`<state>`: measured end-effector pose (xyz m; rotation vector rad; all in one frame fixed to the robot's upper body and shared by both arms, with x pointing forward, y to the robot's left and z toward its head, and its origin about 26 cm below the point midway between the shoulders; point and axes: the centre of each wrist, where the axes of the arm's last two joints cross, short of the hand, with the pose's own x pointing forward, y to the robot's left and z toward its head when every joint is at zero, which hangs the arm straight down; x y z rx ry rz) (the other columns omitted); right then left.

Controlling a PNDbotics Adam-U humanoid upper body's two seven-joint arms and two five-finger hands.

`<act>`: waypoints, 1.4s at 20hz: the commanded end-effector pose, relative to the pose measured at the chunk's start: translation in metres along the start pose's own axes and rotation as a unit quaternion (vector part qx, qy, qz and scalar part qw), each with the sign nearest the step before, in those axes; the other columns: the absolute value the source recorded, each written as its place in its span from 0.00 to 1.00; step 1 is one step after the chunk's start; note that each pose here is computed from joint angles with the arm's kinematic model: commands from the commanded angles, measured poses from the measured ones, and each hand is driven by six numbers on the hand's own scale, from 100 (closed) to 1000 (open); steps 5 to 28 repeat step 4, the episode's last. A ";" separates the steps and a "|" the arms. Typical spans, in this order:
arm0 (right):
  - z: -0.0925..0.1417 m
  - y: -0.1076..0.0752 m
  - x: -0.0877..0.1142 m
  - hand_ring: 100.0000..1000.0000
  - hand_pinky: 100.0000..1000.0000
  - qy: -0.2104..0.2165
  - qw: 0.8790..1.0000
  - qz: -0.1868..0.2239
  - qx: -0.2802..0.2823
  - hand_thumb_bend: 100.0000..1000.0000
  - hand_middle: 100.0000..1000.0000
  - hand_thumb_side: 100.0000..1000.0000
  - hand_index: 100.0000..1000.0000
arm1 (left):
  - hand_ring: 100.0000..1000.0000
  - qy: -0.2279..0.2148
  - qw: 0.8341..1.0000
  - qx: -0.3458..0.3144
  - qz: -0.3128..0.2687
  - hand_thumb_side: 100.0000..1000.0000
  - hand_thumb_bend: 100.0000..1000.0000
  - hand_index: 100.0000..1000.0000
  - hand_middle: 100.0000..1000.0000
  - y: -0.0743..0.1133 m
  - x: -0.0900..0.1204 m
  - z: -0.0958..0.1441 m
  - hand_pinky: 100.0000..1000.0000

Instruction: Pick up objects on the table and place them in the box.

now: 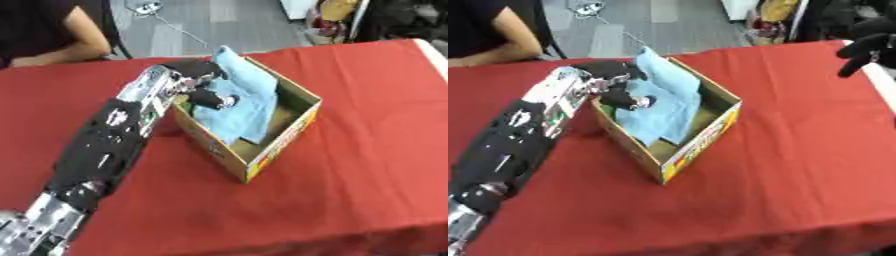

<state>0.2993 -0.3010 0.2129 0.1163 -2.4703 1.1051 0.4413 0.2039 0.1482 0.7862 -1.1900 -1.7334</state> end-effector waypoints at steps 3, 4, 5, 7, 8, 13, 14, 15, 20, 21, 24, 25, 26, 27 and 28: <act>-0.003 -0.007 0.006 0.68 0.52 -0.010 1.000 0.014 0.002 0.36 0.77 0.62 0.96 | 0.87 0.009 1.000 0.010 -0.001 0.97 0.26 0.95 0.94 0.015 -0.005 0.011 0.71; -0.003 -0.006 0.006 0.68 0.52 -0.009 1.000 0.014 0.003 0.36 0.77 0.62 0.96 | 0.87 0.010 1.000 0.011 0.000 0.97 0.26 0.95 0.94 0.015 -0.005 0.011 0.71; -0.003 -0.006 0.006 0.68 0.52 -0.009 1.000 0.014 0.003 0.36 0.77 0.62 0.96 | 0.87 0.010 1.000 0.011 0.000 0.97 0.26 0.95 0.94 0.015 -0.005 0.011 0.71; -0.003 -0.006 0.006 0.68 0.52 -0.009 1.000 0.014 0.003 0.36 0.77 0.62 0.96 | 0.87 0.010 1.000 0.011 0.000 0.97 0.26 0.95 0.94 0.015 -0.005 0.011 0.71; -0.003 -0.006 0.006 0.68 0.52 -0.009 1.000 0.014 0.003 0.36 0.77 0.62 0.96 | 0.87 0.010 1.000 0.011 0.000 0.97 0.26 0.95 0.94 0.015 -0.005 0.011 0.71; -0.003 -0.006 0.006 0.68 0.52 -0.009 1.000 0.014 0.003 0.36 0.77 0.62 0.96 | 0.87 0.010 1.000 0.011 0.000 0.97 0.26 0.95 0.94 0.015 -0.005 0.011 0.71; -0.003 -0.006 0.006 0.68 0.52 -0.009 1.000 0.014 0.003 0.36 0.77 0.62 0.96 | 0.87 0.010 1.000 0.011 0.000 0.97 0.26 0.95 0.94 0.015 -0.005 0.011 0.71; -0.003 -0.006 0.006 0.68 0.52 -0.009 1.000 0.014 0.003 0.36 0.77 0.62 0.96 | 0.87 0.010 1.000 0.011 0.000 0.97 0.26 0.95 0.94 0.015 -0.005 0.011 0.71; -0.003 -0.006 0.006 0.68 0.52 -0.009 1.000 0.014 0.003 0.36 0.77 0.62 0.96 | 0.87 0.010 1.000 0.011 0.000 0.97 0.26 0.95 0.94 0.015 -0.005 0.011 0.71; -0.003 -0.006 0.006 0.68 0.52 -0.009 1.000 0.014 0.003 0.36 0.77 0.62 0.96 | 0.87 0.010 1.000 0.011 0.000 0.97 0.26 0.95 0.94 0.015 -0.005 0.011 0.71; -0.003 -0.006 0.006 0.68 0.52 -0.009 1.000 0.014 0.003 0.36 0.77 0.62 0.96 | 0.87 0.010 1.000 0.011 0.000 0.97 0.26 0.95 0.94 0.015 -0.005 0.011 0.71; -0.003 -0.006 0.006 0.68 0.52 -0.009 1.000 0.014 0.003 0.36 0.77 0.62 0.96 | 0.87 0.010 1.000 0.011 0.000 0.97 0.26 0.95 0.94 0.015 -0.005 0.011 0.71; -0.003 -0.006 0.006 0.68 0.52 -0.009 1.000 0.014 0.003 0.36 0.77 0.62 0.96 | 0.87 0.010 1.000 0.011 0.000 0.97 0.26 0.95 0.94 0.015 -0.005 0.011 0.71; -0.003 -0.006 0.006 0.68 0.52 -0.009 1.000 0.014 0.003 0.36 0.77 0.62 0.96 | 0.87 0.010 1.000 0.011 0.000 0.97 0.26 0.95 0.94 0.015 -0.005 0.011 0.71; -0.003 -0.006 0.006 0.68 0.52 -0.009 1.000 0.014 0.003 0.36 0.77 0.62 0.96 | 0.87 0.010 1.000 0.011 0.000 0.97 0.26 0.95 0.94 0.015 -0.005 0.011 0.71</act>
